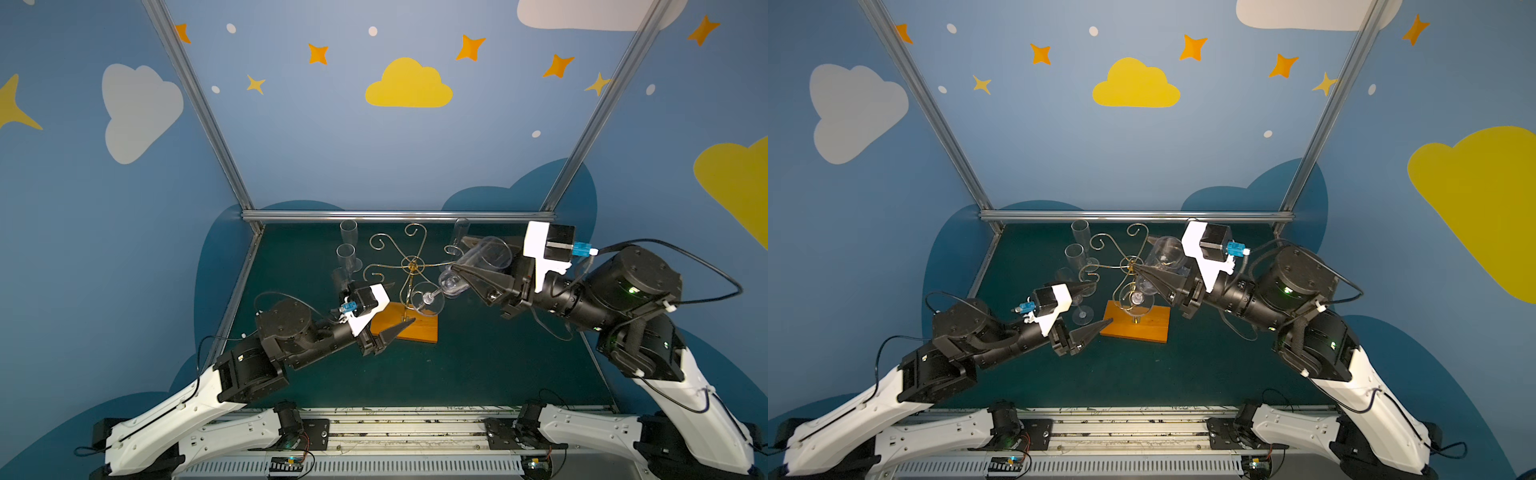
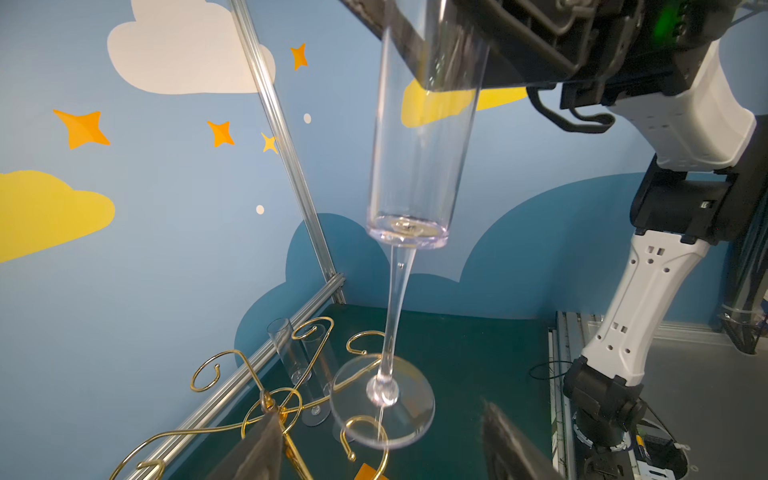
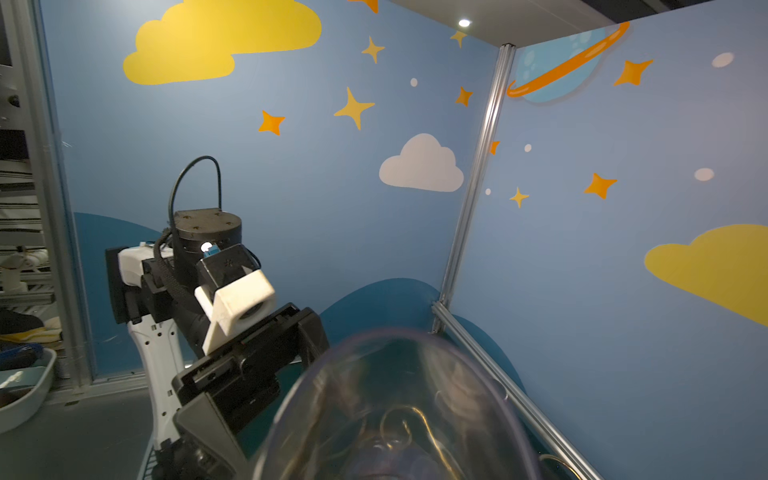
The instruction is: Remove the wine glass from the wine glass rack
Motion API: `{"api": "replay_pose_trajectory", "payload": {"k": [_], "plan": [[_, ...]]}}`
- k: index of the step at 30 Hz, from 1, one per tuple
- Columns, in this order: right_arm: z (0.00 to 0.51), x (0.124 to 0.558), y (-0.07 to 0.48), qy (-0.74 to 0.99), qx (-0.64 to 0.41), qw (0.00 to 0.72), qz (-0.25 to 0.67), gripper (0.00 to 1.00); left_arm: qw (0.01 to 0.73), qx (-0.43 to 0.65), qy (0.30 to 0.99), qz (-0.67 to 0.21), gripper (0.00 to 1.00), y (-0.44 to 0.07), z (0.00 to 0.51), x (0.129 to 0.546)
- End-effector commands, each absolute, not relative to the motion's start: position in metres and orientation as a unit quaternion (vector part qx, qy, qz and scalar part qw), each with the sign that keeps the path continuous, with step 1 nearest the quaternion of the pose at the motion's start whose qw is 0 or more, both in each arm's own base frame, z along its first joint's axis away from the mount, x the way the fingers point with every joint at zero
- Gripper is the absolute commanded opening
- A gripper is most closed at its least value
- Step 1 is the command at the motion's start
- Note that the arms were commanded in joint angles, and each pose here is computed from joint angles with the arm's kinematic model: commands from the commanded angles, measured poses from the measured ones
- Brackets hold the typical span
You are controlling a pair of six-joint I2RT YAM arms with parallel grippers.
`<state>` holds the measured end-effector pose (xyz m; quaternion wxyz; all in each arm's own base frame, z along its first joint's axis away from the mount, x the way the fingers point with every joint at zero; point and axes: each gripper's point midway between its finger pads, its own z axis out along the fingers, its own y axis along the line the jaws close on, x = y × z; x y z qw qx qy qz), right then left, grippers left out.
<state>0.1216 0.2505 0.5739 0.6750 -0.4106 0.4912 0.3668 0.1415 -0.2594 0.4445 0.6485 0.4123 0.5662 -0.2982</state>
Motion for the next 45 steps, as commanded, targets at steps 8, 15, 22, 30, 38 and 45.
{"api": "replay_pose_trajectory", "payload": {"k": [8,15,22,30,38,45], "plan": [[0.572,0.145,0.179,0.521,-0.343,0.753,0.209,0.29,0.667,0.373,0.574,-0.294,0.75,-0.231,0.449,0.14],[0.547,0.161,0.142,0.557,-0.292,0.767,0.125,0.29,0.67,0.366,0.575,-0.293,0.76,-0.223,0.446,0.138],[0.508,0.171,0.122,0.596,-0.261,0.755,0.082,0.3,0.658,0.364,0.588,-0.297,0.75,-0.222,0.436,0.138],[0.452,0.184,0.116,0.639,-0.238,0.729,0.062,0.3,0.665,0.339,0.593,-0.303,0.76,-0.218,0.432,0.142],[0.41,0.197,0.117,0.663,-0.211,0.715,0.069,0.3,0.666,0.331,0.595,-0.306,0.76,-0.211,0.437,0.139],[0.364,0.223,0.128,0.695,-0.191,0.685,0.105,0.3,0.662,0.329,0.595,-0.316,0.75,-0.207,0.444,0.135]]}}
